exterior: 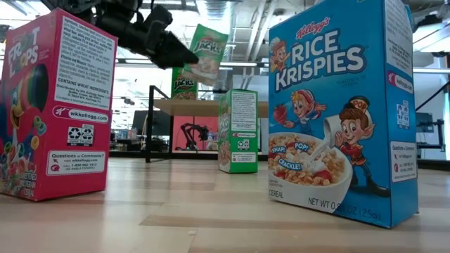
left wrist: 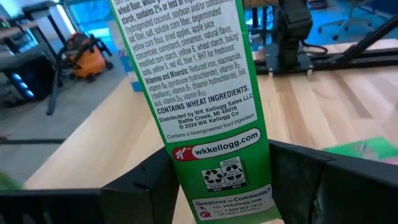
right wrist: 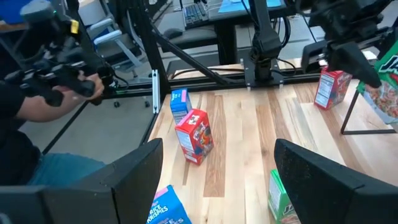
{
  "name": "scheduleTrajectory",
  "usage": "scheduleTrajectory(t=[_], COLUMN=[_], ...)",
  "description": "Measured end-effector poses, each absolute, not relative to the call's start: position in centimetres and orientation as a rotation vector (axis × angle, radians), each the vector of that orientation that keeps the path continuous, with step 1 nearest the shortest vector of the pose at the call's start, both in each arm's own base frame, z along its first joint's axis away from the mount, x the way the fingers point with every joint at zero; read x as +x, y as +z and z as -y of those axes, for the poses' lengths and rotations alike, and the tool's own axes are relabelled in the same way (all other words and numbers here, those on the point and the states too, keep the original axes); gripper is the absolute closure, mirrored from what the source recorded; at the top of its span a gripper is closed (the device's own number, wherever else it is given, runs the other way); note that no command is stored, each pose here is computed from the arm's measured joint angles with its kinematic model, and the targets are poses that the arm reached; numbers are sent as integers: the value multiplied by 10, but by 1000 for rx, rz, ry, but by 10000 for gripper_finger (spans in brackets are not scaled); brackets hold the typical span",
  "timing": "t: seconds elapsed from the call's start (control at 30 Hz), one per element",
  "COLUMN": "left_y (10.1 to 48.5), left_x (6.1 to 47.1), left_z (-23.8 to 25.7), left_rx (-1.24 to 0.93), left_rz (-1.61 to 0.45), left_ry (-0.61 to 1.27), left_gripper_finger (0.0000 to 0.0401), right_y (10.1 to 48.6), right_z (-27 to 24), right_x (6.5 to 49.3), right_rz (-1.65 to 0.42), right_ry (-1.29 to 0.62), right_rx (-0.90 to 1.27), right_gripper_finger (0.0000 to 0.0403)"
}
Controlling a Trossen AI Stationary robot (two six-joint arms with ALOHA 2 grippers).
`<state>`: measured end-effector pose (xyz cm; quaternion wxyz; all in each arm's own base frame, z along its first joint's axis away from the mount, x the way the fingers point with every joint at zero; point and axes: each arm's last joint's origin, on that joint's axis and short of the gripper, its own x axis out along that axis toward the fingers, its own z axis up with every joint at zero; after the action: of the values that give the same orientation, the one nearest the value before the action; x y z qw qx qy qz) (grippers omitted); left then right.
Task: Stack cereal on shelf
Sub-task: Put the top green cereal box on the shelf aligned with the other green cereal box
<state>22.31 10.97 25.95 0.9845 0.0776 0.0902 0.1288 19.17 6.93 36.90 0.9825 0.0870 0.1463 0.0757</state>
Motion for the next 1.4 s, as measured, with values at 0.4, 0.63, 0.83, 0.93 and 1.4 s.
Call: scheduleTrajectory(t=[0.4,0.63,0.83,0.93,1.4], left_y=[248,248,244,243,242], left_x=[187,175,167,165,164], left_z=[-154,-166,-173,-175,-177], left_rx=[79,100,122,120,98], left_rz=[-188,-178,-218,-231,-246], left_ry=[254,227,262,271,339], left_gripper_finger=[213,213,213,213,213], right_y=[369,369,369,369,369], right_z=[-69,-69,-69,-69,-69], right_x=[192,192,192,192,192], right_rz=[-295,-295,-295,-295,-295], right_ry=[151,151,151,151,150], right_rx=[181,182,184,184,184], right_gripper_finger=[72,72,72,72,72])
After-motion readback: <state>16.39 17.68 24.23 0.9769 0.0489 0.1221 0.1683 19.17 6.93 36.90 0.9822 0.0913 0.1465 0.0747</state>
